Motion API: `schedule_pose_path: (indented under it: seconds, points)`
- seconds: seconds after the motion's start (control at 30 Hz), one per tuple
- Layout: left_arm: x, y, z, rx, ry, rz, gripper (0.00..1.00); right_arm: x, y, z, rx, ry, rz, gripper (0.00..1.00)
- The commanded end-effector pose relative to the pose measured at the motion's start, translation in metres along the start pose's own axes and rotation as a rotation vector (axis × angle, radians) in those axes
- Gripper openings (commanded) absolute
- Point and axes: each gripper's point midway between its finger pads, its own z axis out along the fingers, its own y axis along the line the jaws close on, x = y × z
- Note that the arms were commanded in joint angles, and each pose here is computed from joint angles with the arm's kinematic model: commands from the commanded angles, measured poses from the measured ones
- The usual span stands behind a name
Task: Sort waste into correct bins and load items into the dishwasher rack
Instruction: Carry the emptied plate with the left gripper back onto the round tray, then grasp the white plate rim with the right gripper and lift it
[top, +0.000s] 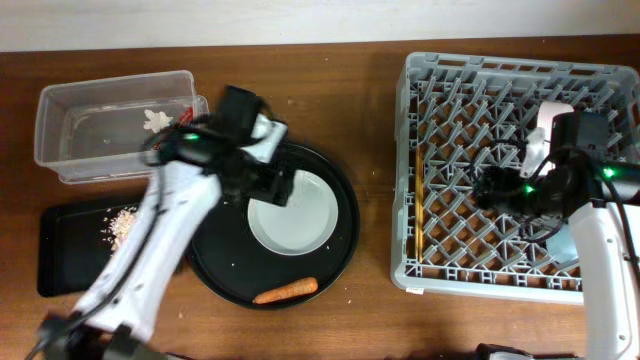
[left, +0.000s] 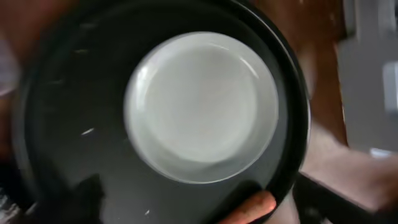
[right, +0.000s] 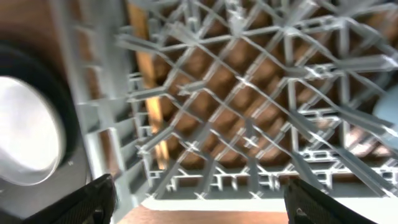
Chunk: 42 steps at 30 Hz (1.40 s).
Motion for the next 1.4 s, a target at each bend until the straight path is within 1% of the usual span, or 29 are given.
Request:
schedule_pose_path:
  seconds: [0.0,0.1,0.17,0.23,0.3,0.37,0.57,0.6,0.73,0.77,0.8,0.87,0.93,0.97,1.0,1.03,1.23,1.27,1.37]
  points:
    - [0.002,0.044,-0.032,-0.064,-0.065,-0.159,0.99,-0.006,0.058,-0.007,-0.145,-0.045,-0.186,0.86]
    - [0.015,0.076,-0.038,-0.094,-0.044,-0.3,0.99,-0.002,0.12,-0.004,-0.231,-0.092,-0.386,0.87]
    - [0.02,0.088,-0.041,-0.105,-0.038,-0.35,0.99,0.008,0.156,0.001,-0.276,-0.103,-0.495,0.88]
    - [0.023,0.099,-0.042,-0.115,-0.041,-0.388,0.99,0.018,0.181,0.015,-0.269,-0.094,-0.568,0.88]
    - [0.024,0.104,-0.044,-0.12,-0.043,-0.404,0.99,0.026,0.194,0.029,-0.251,-0.067,-0.593,0.87]
    - [0.025,0.105,-0.044,-0.122,-0.045,-0.408,0.99,0.042,0.209,0.055,-0.241,-0.002,-0.631,0.87]
    - [0.025,0.105,-0.044,-0.122,-0.044,-0.407,0.99,0.074,0.229,0.136,-0.186,0.171,-0.584,0.85]
    - [0.025,0.105,-0.044,-0.122,-0.044,-0.407,0.99,0.08,0.23,0.152,-0.171,0.199,-0.575,0.83]
    - [0.025,0.106,-0.044,-0.122,-0.044,-0.407,0.99,0.092,0.226,0.188,-0.127,0.263,-0.502,0.76]
    - [0.025,0.106,-0.044,-0.122,-0.044,-0.407,0.99,0.095,0.224,0.198,-0.112,0.279,-0.472,0.68]
    - [0.025,0.106,-0.044,-0.122,-0.044,-0.407,0.99,0.096,0.223,0.204,-0.104,0.286,-0.447,0.63]
    - [0.024,0.106,-0.044,-0.122,-0.045,-0.407,0.99,0.099,0.221,0.214,-0.089,0.3,-0.406,0.46]
    - [0.024,0.106,-0.044,-0.122,-0.048,-0.407,0.99,0.101,0.22,0.222,-0.078,0.309,-0.374,0.24]
    - [0.024,0.106,-0.044,-0.122,-0.047,-0.407,0.99,0.1,0.22,0.223,-0.077,0.308,-0.368,0.15]
    - [0.024,0.106,-0.044,-0.122,-0.047,-0.407,0.99,0.1,0.221,0.223,-0.079,0.305,-0.367,0.11]
    - [0.024,0.106,-0.044,-0.122,-0.048,-0.407,0.99,0.099,0.222,0.223,-0.083,0.299,-0.363,0.05]
    - [0.024,0.106,-0.043,-0.122,-0.046,-0.407,0.99,0.093,0.227,0.22,-0.099,0.277,-0.351,0.04]
    - [0.024,0.106,-0.043,-0.122,-0.047,-0.407,0.99,0.087,0.23,0.214,-0.108,0.257,-0.354,0.04]
    - [0.024,0.106,-0.043,-0.122,-0.047,-0.407,0.99,0.05,0.229,0.18,-0.062,0.121,-0.362,0.04]
